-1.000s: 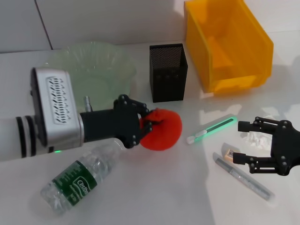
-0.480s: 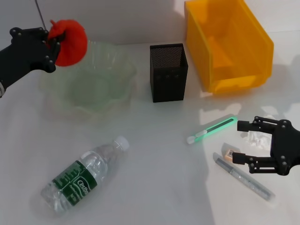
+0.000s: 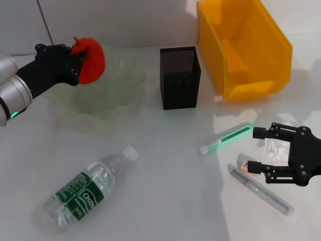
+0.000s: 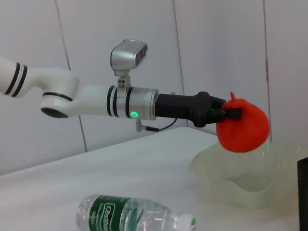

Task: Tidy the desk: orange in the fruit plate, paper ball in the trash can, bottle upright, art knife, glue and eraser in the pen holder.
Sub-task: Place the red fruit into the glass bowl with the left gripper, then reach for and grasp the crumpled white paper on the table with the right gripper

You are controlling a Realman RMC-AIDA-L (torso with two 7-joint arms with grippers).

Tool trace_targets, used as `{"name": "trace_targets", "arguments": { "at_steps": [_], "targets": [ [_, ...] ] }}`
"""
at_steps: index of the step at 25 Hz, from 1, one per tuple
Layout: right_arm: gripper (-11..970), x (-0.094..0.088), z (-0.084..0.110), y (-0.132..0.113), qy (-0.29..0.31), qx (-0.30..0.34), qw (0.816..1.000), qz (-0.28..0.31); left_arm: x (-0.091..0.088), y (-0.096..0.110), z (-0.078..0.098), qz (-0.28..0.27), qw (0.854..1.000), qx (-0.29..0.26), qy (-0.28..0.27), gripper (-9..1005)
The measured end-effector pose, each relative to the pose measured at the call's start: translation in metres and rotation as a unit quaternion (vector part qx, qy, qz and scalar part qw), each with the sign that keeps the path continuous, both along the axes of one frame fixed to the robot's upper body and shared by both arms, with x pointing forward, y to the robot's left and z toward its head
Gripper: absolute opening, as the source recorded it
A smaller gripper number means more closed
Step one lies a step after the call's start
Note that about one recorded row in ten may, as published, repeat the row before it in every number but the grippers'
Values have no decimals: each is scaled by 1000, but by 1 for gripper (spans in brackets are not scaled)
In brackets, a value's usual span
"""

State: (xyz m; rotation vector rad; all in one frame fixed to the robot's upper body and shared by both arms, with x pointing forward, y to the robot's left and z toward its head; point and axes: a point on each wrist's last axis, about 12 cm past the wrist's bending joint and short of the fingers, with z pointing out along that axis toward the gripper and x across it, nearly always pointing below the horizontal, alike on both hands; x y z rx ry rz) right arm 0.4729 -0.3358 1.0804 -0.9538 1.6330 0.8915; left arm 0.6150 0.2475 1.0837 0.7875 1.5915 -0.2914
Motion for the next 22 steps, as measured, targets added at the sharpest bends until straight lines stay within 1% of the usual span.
{"name": "trace_targets", "arguments": {
  "at_steps": [1,6,13,17,18,19,20,22],
  "targets": [
    [826,0,1,-1,-1,4,1000,-4,-2,-3,0,-4,1000,-3,-10,95],
    [826,-1,3,-5,-7,16,1000,-16,-3,-6,1,-11,1000,-18,-5,118],
    [826,3,6,-3,-7,18,1000,-13,-6,-8,1,-23,999,-24,-6,309],
    [826,6,9,-4,4,25,999,-24,-8,-7,0,-24,999,-29,-3,513],
    [827,11,14,-9,26,34,998,-47,-9,-6,0,-26,999,-32,-1,557],
    [827,11,14,-9,26,34,998,-47,-12,-5,-1,-32,999,-36,3,601],
    [827,13,18,-12,39,38,997,-60,-18,-4,-2,-46,998,-47,10,645],
    [827,18,29,-20,63,39,994,-84,-18,-4,-2,-46,998,-47,10,734]
  ]
}}
